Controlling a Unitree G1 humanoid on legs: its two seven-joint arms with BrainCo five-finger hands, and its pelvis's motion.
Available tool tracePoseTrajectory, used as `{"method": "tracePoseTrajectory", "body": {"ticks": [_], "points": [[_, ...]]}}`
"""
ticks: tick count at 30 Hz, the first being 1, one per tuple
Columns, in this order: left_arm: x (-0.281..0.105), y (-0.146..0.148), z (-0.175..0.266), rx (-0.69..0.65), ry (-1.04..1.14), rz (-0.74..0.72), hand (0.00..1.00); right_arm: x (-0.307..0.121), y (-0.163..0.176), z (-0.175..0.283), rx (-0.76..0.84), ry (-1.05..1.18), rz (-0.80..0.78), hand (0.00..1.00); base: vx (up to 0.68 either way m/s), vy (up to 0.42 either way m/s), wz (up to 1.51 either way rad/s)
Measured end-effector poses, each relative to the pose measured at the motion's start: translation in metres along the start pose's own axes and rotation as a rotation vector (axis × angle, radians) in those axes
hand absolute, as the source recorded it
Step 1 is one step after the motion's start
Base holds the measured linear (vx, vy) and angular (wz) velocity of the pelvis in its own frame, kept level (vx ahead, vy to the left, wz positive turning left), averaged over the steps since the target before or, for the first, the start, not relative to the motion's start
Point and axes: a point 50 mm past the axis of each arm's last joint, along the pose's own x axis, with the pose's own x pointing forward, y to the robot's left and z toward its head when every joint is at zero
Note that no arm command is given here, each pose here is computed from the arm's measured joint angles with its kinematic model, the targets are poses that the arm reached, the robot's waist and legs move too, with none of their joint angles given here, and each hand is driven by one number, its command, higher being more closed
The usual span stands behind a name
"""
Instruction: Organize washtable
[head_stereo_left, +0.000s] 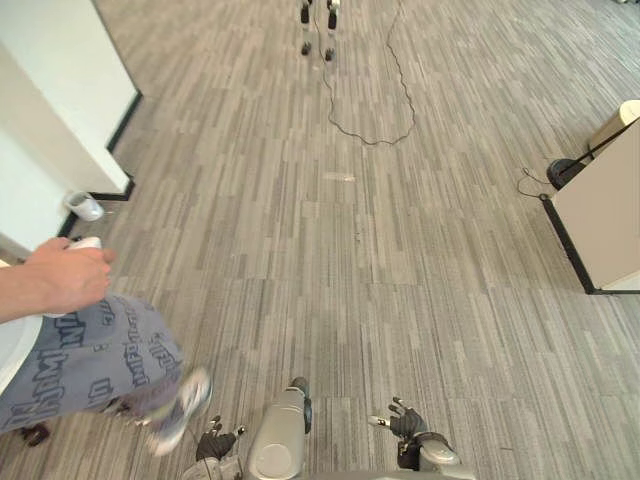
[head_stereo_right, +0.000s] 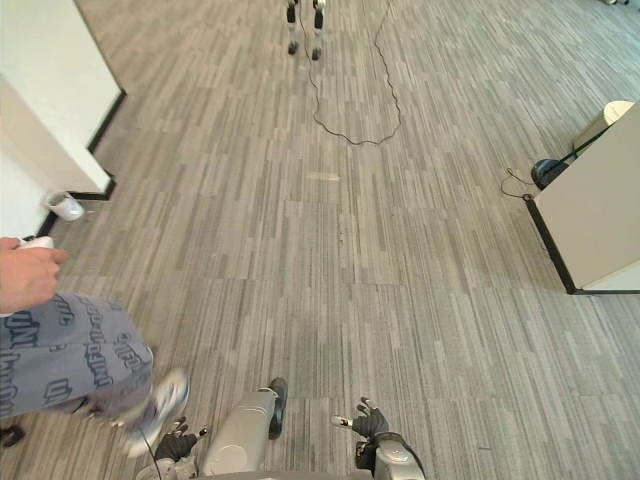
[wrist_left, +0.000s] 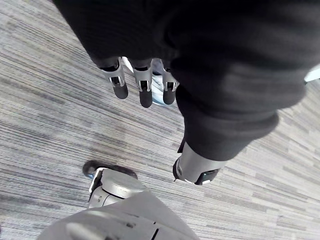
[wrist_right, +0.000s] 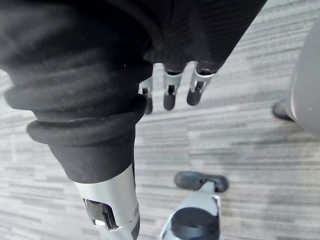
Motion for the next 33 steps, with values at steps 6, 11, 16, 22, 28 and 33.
{"method": "tracePoseTrajectory", "body": {"ticks": [6, 11, 16, 22, 28, 33], "points": [[0.0, -0.004, -0.002, 0.018, 0.017, -0.015, 0.0, 0.0, -0.003, 0.018, -0.053, -0.097, 0.019, 0.0, 0.57, 0.226, 0.17], [0.001, -0.005, -0.002, 0.031, 0.019, -0.023, 0.0, 0.0, -0.01, 0.029, -0.095, -0.13, 0.014, 0.0, 0.65, 0.061, 0.45], [-0.004, -0.014, -0.018, 0.049, 0.065, -0.041, 0.0, 0.0, -0.013, 0.035, -0.107, -0.145, 0.008, 0.0, 0.89, -0.105, 0.63], [-0.002, -0.011, -0.007, 0.029, 0.024, -0.045, 0.0, 0.001, -0.005, 0.018, -0.092, -0.07, 0.027, 0.0, 0.74, -0.041, -0.24], [-0.006, -0.017, -0.01, 0.036, 0.018, -0.067, 0.0, 0.001, -0.018, 0.007, -0.092, -0.013, -0.025, 0.0, 0.65, 0.179, -0.76], [-0.003, 0.002, -0.006, 0.049, 0.018, -0.024, 0.0, 0.0, -0.004, 0.0, -0.038, -0.007, -0.005, 0.0, 0.67, 0.359, -0.37]]}}
